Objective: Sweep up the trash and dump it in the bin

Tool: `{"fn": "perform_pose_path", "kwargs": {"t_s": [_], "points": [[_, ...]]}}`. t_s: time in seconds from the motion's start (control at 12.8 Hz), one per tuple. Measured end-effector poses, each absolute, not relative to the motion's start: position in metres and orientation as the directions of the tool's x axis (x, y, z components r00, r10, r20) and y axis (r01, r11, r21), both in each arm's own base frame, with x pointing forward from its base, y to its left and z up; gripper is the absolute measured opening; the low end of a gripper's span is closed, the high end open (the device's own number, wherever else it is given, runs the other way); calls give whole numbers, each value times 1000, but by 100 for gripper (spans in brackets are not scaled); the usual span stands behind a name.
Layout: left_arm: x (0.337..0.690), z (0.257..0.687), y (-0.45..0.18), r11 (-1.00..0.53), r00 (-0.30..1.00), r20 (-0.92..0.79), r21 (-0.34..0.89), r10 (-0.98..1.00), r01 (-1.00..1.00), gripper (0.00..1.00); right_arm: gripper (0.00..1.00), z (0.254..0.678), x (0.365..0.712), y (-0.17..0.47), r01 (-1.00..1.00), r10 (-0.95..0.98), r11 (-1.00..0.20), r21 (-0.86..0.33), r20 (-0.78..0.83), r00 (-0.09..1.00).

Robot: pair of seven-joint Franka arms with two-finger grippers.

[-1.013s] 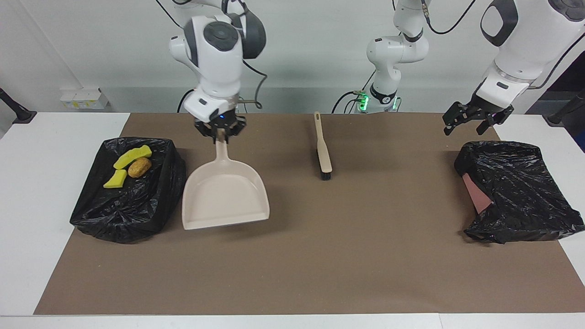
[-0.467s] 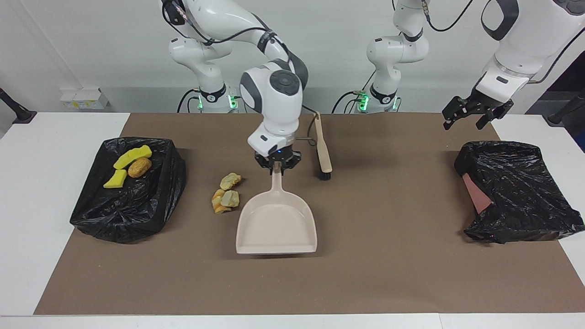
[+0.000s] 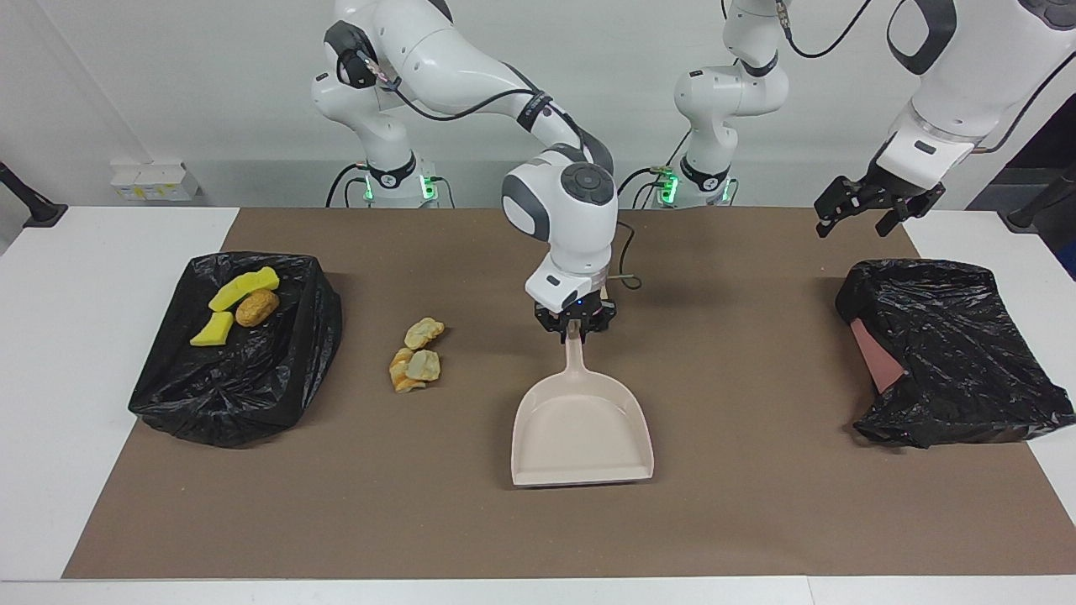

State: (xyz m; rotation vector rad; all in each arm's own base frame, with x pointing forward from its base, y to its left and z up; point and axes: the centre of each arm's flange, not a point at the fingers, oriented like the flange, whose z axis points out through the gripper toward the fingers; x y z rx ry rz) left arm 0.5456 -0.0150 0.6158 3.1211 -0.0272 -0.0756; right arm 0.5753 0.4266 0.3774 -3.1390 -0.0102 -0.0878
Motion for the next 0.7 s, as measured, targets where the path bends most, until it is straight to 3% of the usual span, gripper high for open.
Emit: {"fn": "perform_pose_path", "kwargs": {"t_s": [0.39, 0.55, 0.7], "points": [[546, 616, -14, -1000, 999, -48, 20, -15, -15, 100, 33, 367, 573, 434, 4, 3, -1000, -22, 38, 999], [546, 616, -13, -1000, 999, -48, 20, -15, -14, 100, 38, 368, 573, 434, 12, 11, -1000, -24, 40, 999], [546, 616, -13, -1000, 999, -48, 20, -15, -14, 100, 62, 369, 571, 437, 20, 19, -1000, -25, 42, 999]]}}
